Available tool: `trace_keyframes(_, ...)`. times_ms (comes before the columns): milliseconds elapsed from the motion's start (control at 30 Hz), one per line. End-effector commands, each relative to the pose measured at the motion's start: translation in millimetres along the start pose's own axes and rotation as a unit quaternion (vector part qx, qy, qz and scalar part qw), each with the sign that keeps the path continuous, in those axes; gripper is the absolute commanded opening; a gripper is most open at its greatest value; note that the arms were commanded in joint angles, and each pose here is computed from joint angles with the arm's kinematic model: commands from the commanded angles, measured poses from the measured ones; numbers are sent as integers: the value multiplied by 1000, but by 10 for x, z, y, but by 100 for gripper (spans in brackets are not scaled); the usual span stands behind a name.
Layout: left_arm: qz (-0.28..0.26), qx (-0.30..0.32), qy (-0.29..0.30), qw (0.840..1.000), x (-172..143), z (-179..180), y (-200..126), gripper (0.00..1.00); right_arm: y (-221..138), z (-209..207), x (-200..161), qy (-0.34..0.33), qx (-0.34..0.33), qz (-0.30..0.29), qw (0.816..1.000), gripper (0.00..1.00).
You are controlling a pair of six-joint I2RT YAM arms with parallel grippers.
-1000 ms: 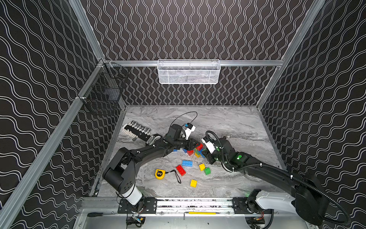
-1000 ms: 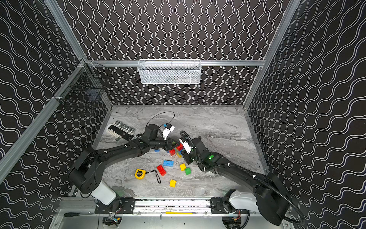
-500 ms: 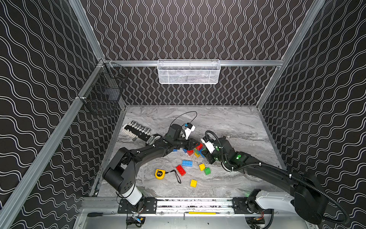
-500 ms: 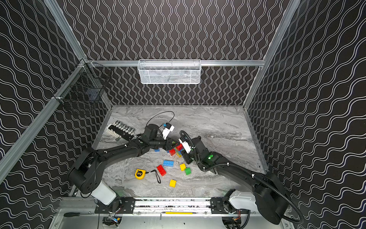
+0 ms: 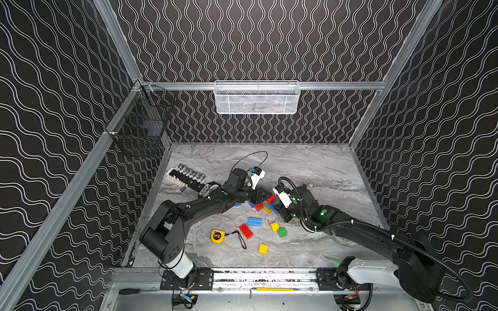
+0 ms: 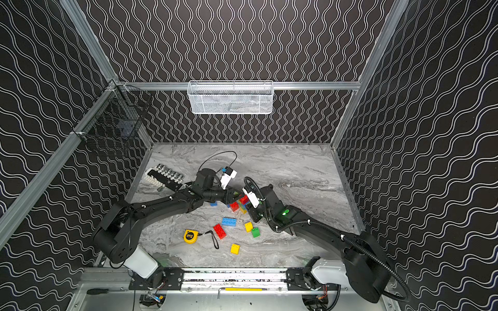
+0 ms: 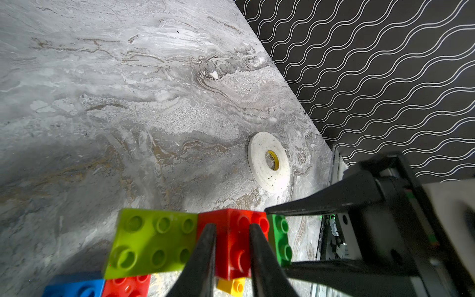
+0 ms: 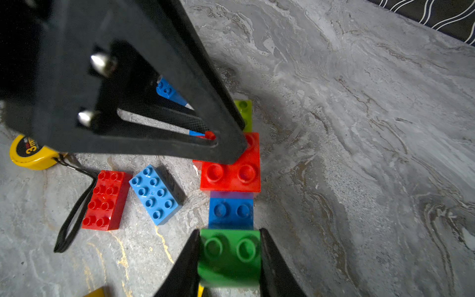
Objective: Assemble a fork with lego
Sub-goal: Assemble the lego brick with the lego brick.
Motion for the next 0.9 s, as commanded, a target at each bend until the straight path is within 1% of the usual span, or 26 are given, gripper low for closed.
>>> trace_keyframes(0, 62, 53, -37, 996, -265, 153, -5, 25, 23, -4, -207, -6, 6, 62, 998, 0)
trace_keyframes(400, 61, 54, -38, 996, -264, 160, -15, 25, -12, -7, -200, 19, 2, 57, 998, 0)
trace_keyframes(633, 61, 54, -37, 996, -262, 159, -17, 25, 30, -19, -244, 21, -6, 79, 997, 0)
trace_keyframes(867, 60, 55, -37, 996, -258, 158, -20, 25, 19, -23, -266, 23, -7, 83, 996, 0)
Point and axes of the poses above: each gripper's point midway between its finger pads, its own y axis out along the fingers, its own z axis along the line the jaws close on, x = y × z, the point moved 9 cm from there along -y, back along the fingers, and after that the axes turned 6 degrees about y, right-handed, at the moved point
